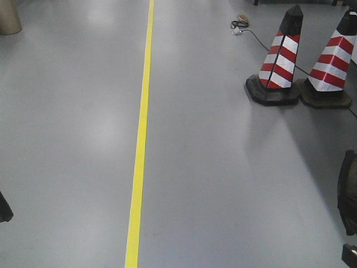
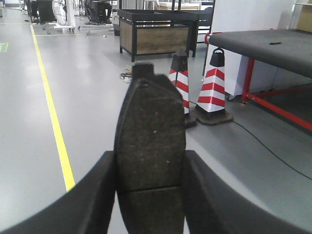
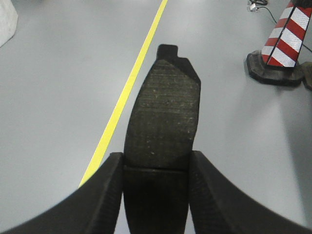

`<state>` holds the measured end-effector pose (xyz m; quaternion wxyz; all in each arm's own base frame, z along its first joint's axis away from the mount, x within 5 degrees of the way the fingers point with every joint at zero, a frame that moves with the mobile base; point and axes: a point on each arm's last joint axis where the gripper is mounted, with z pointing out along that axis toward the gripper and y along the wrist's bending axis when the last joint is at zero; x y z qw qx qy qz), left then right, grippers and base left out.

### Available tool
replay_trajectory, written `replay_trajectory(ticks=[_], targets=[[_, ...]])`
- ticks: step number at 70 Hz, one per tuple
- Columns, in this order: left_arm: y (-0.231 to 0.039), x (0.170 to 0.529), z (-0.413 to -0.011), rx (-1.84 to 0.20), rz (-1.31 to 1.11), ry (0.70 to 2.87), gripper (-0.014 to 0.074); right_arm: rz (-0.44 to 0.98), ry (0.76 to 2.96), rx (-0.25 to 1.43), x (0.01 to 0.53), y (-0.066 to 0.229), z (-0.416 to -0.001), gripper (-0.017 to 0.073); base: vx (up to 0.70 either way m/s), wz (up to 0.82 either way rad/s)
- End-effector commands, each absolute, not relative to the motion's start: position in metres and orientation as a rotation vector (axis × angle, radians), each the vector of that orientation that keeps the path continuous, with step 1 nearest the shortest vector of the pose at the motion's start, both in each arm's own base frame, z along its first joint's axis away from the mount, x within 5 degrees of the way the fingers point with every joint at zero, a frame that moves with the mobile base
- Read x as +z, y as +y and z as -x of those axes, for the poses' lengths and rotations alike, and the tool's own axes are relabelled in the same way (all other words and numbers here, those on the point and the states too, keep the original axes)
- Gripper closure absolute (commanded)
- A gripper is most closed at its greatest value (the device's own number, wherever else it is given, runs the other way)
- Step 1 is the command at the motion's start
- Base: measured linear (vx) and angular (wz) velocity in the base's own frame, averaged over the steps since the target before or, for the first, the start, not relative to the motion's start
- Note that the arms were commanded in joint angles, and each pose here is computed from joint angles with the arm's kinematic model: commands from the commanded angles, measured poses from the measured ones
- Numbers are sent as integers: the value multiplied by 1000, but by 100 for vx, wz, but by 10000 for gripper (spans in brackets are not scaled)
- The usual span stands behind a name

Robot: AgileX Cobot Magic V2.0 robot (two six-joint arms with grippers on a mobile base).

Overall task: Move and align brake pads A on conveyor
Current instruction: 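Drive along the yellow floor line past the striped cones holding both pads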

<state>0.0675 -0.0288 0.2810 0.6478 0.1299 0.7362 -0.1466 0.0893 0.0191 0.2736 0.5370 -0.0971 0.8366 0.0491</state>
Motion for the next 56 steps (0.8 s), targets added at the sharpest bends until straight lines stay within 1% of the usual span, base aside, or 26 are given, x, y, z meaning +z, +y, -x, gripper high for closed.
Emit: replay_trajectory(ticks=[1,56], targets=[[-29,299,-68,-355,-267,1552,591,226,1868,117,292,20,-93,524,63,-4],[-29,299,-68,-355,-267,1552,591,226,1869,117,291,20,-93,524,62,-1]])
